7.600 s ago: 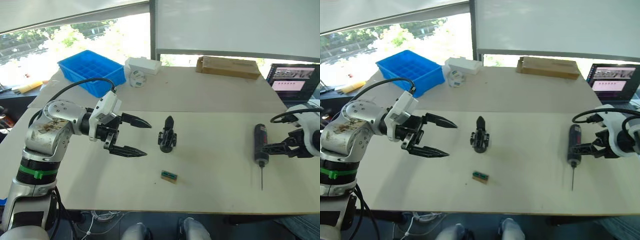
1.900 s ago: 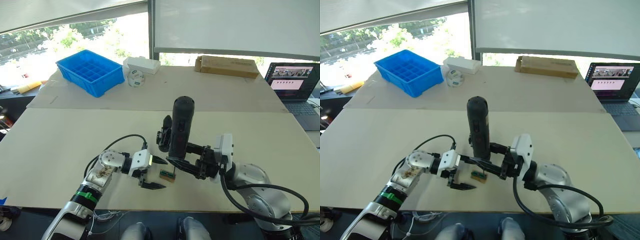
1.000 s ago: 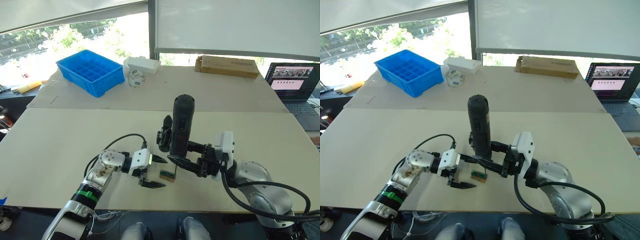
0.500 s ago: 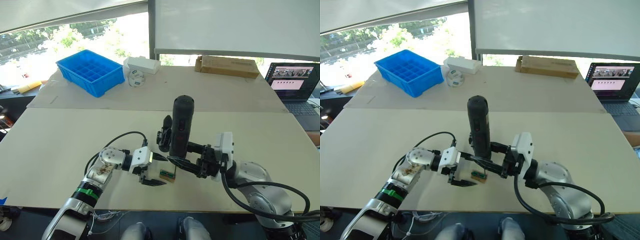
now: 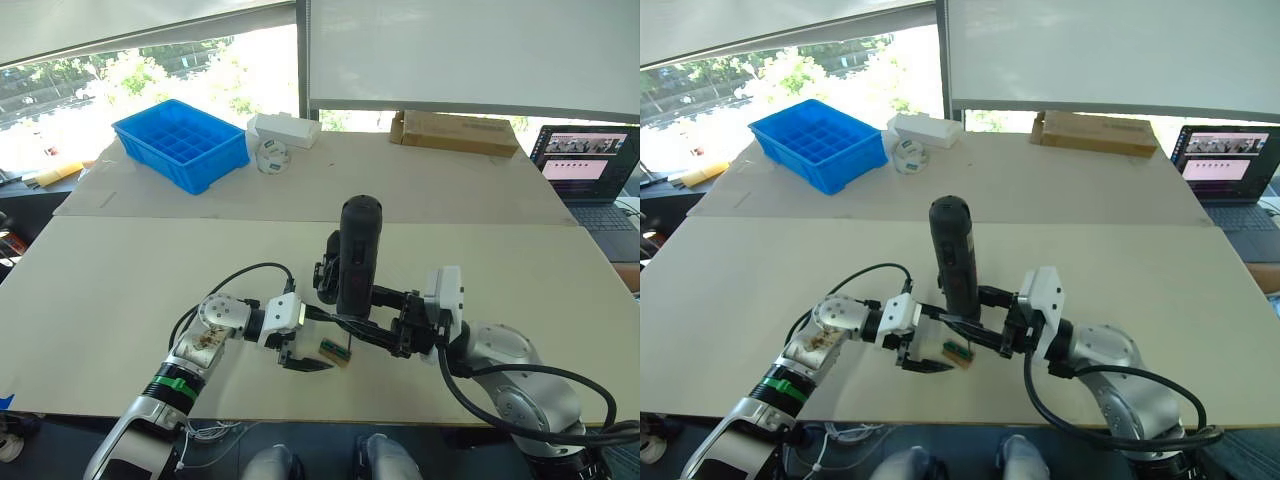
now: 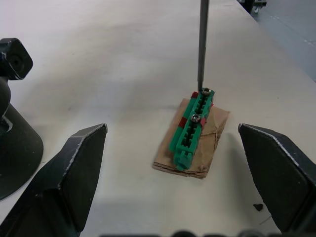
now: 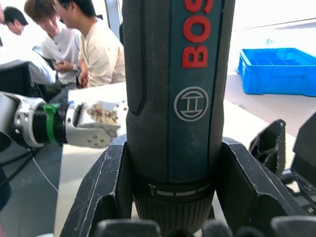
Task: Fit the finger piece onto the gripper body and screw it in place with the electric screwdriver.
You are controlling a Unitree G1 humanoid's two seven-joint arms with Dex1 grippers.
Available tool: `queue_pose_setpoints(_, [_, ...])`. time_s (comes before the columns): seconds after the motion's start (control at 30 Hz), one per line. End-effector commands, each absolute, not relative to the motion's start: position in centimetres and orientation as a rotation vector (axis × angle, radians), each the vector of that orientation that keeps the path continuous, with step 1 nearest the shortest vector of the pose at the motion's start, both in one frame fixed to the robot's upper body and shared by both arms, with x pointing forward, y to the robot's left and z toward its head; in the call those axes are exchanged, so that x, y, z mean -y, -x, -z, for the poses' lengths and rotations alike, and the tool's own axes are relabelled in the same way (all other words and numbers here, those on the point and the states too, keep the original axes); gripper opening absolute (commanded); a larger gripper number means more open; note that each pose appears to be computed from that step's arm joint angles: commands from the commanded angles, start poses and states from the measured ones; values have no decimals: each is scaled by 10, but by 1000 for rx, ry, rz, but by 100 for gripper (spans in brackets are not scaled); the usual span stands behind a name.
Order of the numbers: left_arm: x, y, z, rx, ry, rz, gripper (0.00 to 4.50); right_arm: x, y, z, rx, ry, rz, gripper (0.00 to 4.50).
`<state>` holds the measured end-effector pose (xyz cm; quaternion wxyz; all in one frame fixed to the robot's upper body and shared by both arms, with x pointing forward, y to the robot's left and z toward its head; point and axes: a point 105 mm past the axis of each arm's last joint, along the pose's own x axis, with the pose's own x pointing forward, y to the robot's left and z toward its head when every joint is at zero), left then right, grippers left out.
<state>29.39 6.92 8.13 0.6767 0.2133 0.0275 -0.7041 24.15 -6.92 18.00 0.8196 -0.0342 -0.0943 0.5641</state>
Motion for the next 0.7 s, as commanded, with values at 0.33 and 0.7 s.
queue_pose_setpoints(0.33, [-66, -295, -91, -21, -481, 1583, 450, 70, -237, -199, 302, 120, -1203, 192])
queue_pose_setpoints(0.7, [-63, -293, -89, -22, -479, 1600, 450, 67, -229, -209, 279, -4, -1259, 192])
